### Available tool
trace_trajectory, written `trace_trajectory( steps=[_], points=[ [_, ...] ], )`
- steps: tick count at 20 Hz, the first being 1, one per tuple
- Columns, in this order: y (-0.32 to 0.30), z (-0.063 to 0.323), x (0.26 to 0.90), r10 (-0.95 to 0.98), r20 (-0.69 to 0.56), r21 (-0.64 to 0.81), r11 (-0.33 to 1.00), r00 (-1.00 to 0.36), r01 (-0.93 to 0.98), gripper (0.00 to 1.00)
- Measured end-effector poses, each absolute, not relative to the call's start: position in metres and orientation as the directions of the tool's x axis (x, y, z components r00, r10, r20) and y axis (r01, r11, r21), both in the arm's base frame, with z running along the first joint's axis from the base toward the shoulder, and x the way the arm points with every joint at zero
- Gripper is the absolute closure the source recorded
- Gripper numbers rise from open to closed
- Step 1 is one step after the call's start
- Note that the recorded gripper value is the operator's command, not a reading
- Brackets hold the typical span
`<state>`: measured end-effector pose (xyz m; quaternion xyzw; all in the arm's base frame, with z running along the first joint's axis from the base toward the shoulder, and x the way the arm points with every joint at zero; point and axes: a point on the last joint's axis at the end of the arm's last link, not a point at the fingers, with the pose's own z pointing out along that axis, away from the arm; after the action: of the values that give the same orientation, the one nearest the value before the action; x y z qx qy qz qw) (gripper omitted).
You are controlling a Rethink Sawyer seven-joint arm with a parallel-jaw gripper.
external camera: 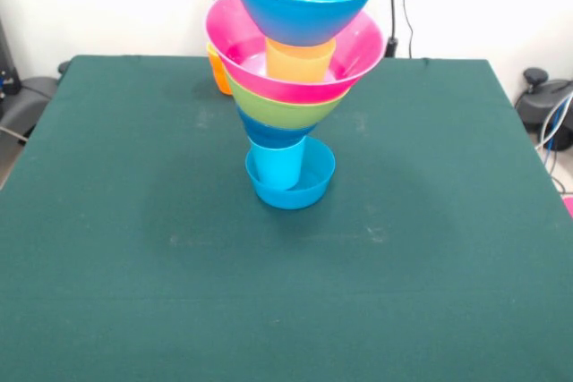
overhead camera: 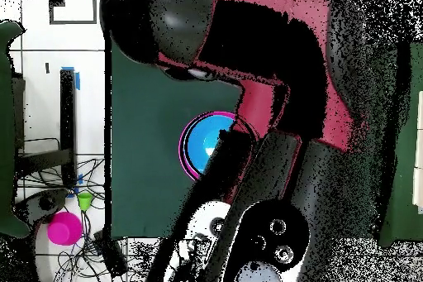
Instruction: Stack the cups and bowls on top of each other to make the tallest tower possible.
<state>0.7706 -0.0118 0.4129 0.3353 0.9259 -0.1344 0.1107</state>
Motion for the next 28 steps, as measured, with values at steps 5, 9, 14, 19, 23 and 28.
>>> trace_trajectory(
  steps=[5,9,14,19,23,28],
  points=[
    [-0.018,0.412,0.762,0.592,-0.302,-0.181,0.734,-0.747,0.654,1.0],
    [-0.021,0.413,0.758,0.589,-0.313,-0.182,0.732,-0.745,0.656,1.0],
    [-0.023,0.41,0.756,0.587,-0.32,-0.181,0.732,-0.743,0.657,1.0],
    [-0.023,0.406,0.756,0.58,-0.333,-0.179,0.736,-0.744,0.653,1.0],
    [-0.021,0.399,0.754,0.576,-0.332,-0.18,0.738,-0.747,0.65,1.0],
    [-0.019,0.394,0.751,0.573,-0.33,-0.184,0.741,-0.751,0.646,1.0]
  ],
)
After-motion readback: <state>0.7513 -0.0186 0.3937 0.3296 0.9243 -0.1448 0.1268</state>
